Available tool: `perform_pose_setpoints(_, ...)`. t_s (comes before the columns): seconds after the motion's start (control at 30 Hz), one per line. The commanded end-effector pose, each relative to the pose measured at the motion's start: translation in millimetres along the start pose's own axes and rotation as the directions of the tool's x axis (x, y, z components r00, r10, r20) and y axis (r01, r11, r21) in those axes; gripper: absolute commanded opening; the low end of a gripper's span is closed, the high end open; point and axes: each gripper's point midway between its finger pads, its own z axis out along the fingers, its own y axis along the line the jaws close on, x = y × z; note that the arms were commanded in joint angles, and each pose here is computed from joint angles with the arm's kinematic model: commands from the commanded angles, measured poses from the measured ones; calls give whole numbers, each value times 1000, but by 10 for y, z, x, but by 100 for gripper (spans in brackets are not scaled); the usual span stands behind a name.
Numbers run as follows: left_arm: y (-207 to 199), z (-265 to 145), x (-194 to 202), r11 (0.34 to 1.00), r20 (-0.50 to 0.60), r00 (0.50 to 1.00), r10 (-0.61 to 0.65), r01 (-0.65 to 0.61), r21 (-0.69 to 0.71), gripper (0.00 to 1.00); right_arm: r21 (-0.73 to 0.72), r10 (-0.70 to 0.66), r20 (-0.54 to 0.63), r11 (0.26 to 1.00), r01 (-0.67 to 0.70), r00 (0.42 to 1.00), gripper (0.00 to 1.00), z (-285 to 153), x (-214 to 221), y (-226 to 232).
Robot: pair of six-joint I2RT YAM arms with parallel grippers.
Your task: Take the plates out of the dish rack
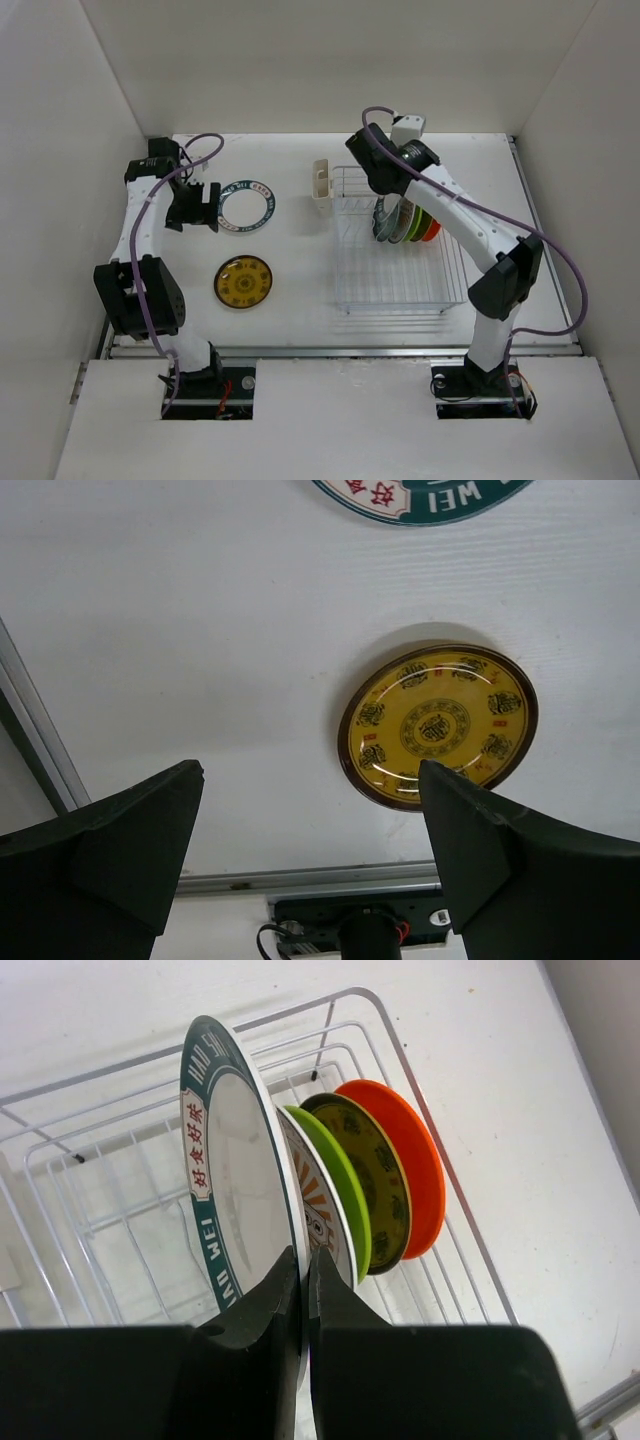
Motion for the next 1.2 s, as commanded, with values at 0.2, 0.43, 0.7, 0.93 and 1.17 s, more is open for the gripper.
perform_pose_setpoints(0.2, -780, -651, 10, 917, 102, 983, 153, -180, 357, 87, -417, 284, 157, 887, -197, 946, 0, -1099, -898, -295)
perform_pose_setpoints(0.43, -1397, -946, -183, 727, 215, 958, 187, -283, 625, 95, -769, 132, 97, 640, -10, 986, 0, -1222, -433, 718)
perform_pose_setpoints(0.7, -1459, -654, -514, 747, 190, 971, 146, -234, 623, 96, -922, 86, 26, 387, -9, 996, 0, -1289, -351, 1764)
perform_pose_setpoints(0.93, -1161, -149, -766, 875, 149, 986, 74, -136, 465, 95, -956, 70, 24, 293, 2, 997, 0, -1231, -269, 2179)
perform_pose_setpoints(1.17, -1014, 216, -931, 897, 86, 996, 10, -47, 438, 89, -965, 28, -56, 256, -61, 998, 0, -1022, -79, 2456)
